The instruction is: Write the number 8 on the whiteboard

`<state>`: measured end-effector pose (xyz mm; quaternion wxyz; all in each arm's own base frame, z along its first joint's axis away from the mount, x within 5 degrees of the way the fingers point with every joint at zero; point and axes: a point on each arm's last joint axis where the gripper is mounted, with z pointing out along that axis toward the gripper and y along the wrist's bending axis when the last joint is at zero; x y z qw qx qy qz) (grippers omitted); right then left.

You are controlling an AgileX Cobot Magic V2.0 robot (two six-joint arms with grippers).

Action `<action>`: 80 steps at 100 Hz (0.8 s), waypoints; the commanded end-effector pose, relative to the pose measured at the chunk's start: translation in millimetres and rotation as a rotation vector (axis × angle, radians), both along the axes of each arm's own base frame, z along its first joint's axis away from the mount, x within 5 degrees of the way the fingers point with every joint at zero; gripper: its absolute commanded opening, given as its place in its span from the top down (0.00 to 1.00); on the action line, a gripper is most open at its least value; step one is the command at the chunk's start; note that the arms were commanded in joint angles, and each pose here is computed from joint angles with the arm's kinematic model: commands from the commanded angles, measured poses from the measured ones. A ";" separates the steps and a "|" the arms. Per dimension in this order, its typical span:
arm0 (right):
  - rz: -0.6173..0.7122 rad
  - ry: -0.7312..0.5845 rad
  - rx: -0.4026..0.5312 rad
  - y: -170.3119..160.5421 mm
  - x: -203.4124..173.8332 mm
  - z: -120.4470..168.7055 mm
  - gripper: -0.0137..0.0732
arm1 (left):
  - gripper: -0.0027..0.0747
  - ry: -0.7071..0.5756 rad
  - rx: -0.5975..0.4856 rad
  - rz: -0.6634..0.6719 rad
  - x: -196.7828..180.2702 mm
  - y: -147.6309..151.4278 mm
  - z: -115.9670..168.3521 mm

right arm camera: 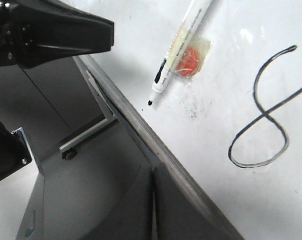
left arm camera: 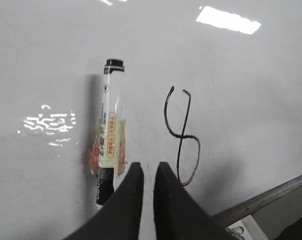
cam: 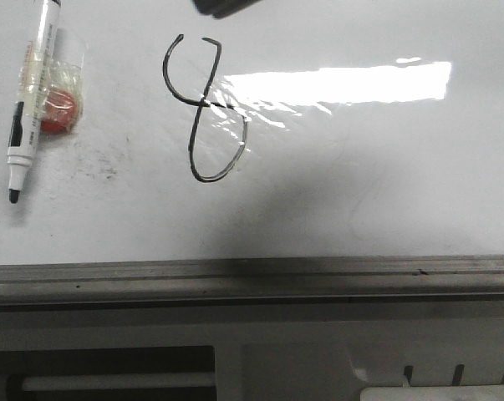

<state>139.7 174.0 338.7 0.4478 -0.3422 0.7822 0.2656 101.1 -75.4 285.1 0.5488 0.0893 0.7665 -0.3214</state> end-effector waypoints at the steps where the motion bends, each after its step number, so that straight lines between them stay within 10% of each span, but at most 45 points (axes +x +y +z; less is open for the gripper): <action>1: -0.027 -0.166 0.129 -16.3 -8.8 18.4 0.91 | 0.99 -0.131 -0.055 0.014 -7.8 7.7 17.4; 35: -0.037 -0.443 0.256 -88.3 -66.4 -16.7 0.91 | 0.99 -0.344 -0.029 0.011 -43.6 33.7 6.2; 80: -0.054 -0.600 0.431 -146.3 -116.4 -60.4 0.92 | 0.99 -0.288 0.045 -0.005 -60.6 45.3 -18.2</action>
